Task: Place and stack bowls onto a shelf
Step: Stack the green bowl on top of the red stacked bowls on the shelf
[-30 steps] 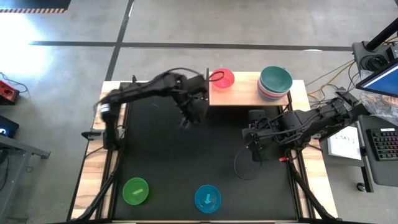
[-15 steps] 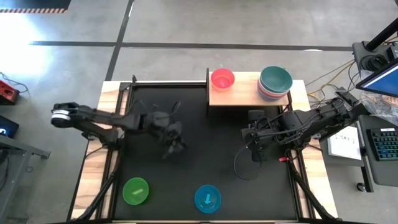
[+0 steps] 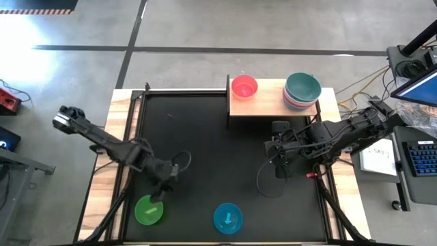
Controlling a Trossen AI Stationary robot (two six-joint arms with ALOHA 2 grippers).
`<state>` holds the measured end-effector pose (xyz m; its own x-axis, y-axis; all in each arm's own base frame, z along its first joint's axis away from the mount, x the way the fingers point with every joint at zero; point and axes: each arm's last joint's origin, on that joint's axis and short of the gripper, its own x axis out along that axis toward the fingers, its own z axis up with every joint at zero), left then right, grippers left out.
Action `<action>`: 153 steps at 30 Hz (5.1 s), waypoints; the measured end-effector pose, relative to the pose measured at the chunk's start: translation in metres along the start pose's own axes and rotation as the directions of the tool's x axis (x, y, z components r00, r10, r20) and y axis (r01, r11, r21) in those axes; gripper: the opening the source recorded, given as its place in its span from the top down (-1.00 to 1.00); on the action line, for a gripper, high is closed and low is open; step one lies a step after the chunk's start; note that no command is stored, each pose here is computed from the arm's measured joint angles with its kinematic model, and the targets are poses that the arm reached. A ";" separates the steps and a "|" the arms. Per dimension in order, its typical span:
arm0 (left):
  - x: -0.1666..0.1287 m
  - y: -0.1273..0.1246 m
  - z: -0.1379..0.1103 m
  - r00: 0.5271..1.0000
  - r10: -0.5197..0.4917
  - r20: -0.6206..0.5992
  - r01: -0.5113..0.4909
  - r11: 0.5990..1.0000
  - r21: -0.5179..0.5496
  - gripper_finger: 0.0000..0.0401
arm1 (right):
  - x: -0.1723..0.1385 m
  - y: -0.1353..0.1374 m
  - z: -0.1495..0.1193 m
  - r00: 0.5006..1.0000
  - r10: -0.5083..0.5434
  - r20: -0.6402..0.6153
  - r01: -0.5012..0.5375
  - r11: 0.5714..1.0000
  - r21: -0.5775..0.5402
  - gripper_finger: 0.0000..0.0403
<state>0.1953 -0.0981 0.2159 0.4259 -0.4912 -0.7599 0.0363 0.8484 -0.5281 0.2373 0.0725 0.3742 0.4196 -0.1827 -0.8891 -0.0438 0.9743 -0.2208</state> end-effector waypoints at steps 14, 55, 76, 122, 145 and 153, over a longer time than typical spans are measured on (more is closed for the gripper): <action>0.004 -0.048 -0.059 0.974 0.098 -0.204 -0.144 0.963 -0.228 0.61 | 0.000 0.000 0.000 1.000 0.000 0.000 0.000 1.000 -0.001 0.51; 0.087 -0.078 -0.078 0.922 0.309 -0.235 -0.366 0.894 -0.260 0.61 | 0.000 0.000 0.000 1.000 0.000 0.000 0.000 1.000 -0.001 0.51; 0.082 -0.074 -0.072 0.886 0.373 -0.274 -0.391 0.920 -0.013 1.00 | 0.000 0.000 0.000 1.000 0.001 0.000 -0.001 1.000 -0.001 0.51; 0.022 -0.057 0.117 0.926 0.256 0.279 -0.368 0.434 0.822 1.00 | -0.002 0.005 0.039 0.936 0.043 0.350 -0.108 0.980 0.167 0.51; 0.027 -0.048 0.147 0.947 -0.245 0.206 -0.128 0.299 0.946 1.00 | 0.021 0.036 0.063 0.750 0.587 0.305 -0.579 0.805 -0.129 0.28; 0.042 -0.047 0.154 0.942 -0.288 0.174 -0.106 0.236 0.966 1.00 | 0.020 0.037 0.063 0.743 0.591 0.314 -0.545 0.806 -0.231 0.23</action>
<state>0.3505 -0.1286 0.2671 0.5477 -0.6724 -0.4979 0.8367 0.4432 0.3218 0.3014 0.1134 0.3736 0.5701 0.4818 -0.6655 -0.4730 0.8548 0.2137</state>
